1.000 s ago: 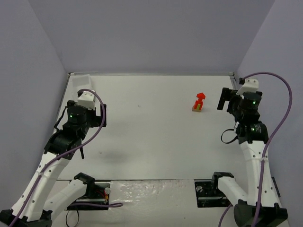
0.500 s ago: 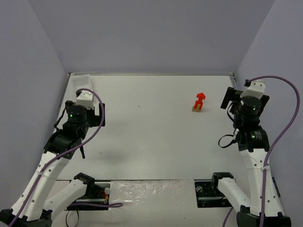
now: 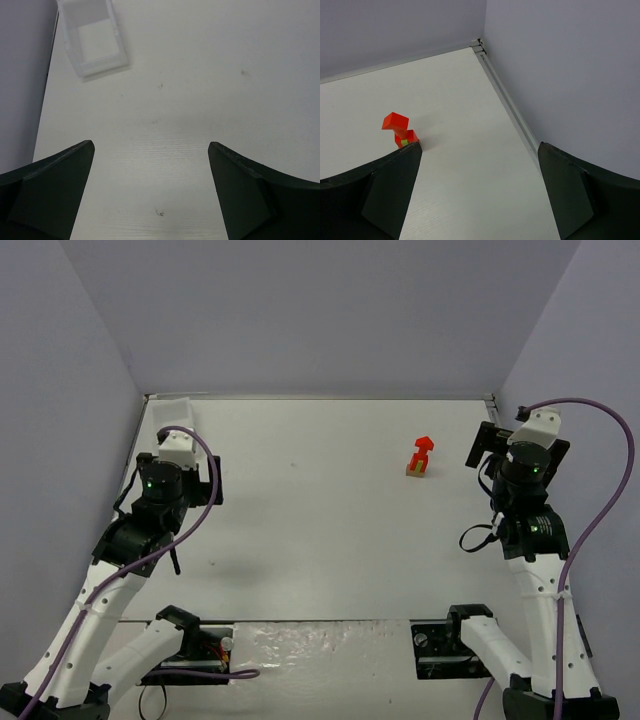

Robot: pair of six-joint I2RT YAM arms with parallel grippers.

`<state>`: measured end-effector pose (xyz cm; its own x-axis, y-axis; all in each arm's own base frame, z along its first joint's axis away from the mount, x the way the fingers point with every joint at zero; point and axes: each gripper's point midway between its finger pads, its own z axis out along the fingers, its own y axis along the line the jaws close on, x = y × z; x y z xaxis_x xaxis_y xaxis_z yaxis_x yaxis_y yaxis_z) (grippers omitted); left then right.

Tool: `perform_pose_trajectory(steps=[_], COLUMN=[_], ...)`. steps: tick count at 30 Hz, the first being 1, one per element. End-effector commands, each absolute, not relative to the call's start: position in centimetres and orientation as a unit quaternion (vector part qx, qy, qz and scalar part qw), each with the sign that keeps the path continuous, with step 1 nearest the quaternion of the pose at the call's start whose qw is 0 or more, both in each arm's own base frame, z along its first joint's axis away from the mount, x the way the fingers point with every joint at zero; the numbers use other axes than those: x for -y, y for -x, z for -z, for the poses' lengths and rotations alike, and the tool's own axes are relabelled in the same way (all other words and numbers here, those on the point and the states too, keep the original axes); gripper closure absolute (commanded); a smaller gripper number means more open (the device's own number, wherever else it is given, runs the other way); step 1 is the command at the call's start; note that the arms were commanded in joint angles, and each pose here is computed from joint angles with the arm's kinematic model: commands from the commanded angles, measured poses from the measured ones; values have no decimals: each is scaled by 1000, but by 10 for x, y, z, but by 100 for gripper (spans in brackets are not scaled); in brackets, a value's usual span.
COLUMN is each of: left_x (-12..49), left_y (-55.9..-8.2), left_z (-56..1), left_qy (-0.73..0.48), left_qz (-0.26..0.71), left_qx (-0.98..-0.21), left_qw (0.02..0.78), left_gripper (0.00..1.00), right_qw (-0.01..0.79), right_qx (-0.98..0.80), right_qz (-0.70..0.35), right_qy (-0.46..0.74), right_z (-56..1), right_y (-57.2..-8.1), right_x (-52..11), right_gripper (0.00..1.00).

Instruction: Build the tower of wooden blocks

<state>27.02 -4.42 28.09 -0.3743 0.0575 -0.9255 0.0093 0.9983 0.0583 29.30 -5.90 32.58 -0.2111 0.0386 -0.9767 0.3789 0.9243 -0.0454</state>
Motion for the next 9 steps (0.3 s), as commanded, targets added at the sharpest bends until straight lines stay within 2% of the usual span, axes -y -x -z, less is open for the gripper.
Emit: perform_pose_trajectory(steps=[1, 9], left_x=[49, 51], left_y=[-277, -277], left_z=[-304, -302], left_qy=[-4, -2], left_qz=[-2, 6], left_qx=[-804, -802], left_qw=[595, 598], left_gripper=[3, 3], right_qw=[658, 661], right_qx=[-726, -725], right_qz=[131, 126], right_qy=[-151, -148], right_z=[-363, -366], right_y=[-298, -300], right_x=[59, 57], right_gripper=[0, 0])
